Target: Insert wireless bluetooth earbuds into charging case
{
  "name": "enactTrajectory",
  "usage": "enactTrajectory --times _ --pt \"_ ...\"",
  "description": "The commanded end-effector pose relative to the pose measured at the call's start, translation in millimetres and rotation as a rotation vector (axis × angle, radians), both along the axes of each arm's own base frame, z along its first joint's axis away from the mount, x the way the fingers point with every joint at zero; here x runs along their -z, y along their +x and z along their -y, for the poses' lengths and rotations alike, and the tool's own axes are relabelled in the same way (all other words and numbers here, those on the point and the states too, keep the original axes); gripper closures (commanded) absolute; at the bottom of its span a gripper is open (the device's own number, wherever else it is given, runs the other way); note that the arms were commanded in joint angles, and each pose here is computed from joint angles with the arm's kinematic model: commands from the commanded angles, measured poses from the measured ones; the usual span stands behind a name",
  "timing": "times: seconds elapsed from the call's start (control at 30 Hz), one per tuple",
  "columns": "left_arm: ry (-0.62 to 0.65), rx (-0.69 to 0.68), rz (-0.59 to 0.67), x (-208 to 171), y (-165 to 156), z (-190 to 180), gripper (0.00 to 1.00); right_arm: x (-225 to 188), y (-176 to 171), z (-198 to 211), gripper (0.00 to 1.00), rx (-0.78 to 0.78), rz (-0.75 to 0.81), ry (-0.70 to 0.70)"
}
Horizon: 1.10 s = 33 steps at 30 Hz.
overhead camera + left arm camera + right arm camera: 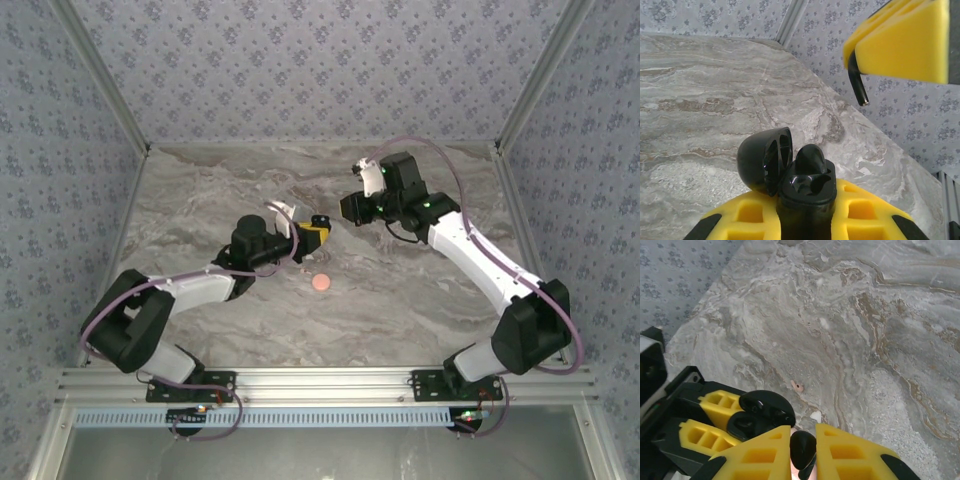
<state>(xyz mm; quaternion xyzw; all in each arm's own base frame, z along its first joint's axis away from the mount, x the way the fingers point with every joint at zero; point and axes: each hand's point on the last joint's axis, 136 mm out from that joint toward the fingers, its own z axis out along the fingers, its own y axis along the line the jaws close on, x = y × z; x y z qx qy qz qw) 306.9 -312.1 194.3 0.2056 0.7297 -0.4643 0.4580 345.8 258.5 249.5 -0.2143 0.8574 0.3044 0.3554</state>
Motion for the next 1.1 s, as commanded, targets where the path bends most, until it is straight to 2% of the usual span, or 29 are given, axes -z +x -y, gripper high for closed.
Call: enactTrajectory --times 0.0,0.6,1.07 --pt "-0.099 0.039 0.076 -40.1 3.9 10.4 0.85 -36.6 -3.0 -10.4 0.84 -0.042 0.090 0.060" --pt "-0.157 0.103 0.088 -58.9 -2.7 26.0 0.85 -52.7 -7.4 -26.5 0.84 -0.074 0.155 0.091" --pt "-0.183 0.107 0.078 -65.4 -0.3 29.7 0.85 -47.3 -10.6 -30.5 0.83 -0.090 0.151 0.083"
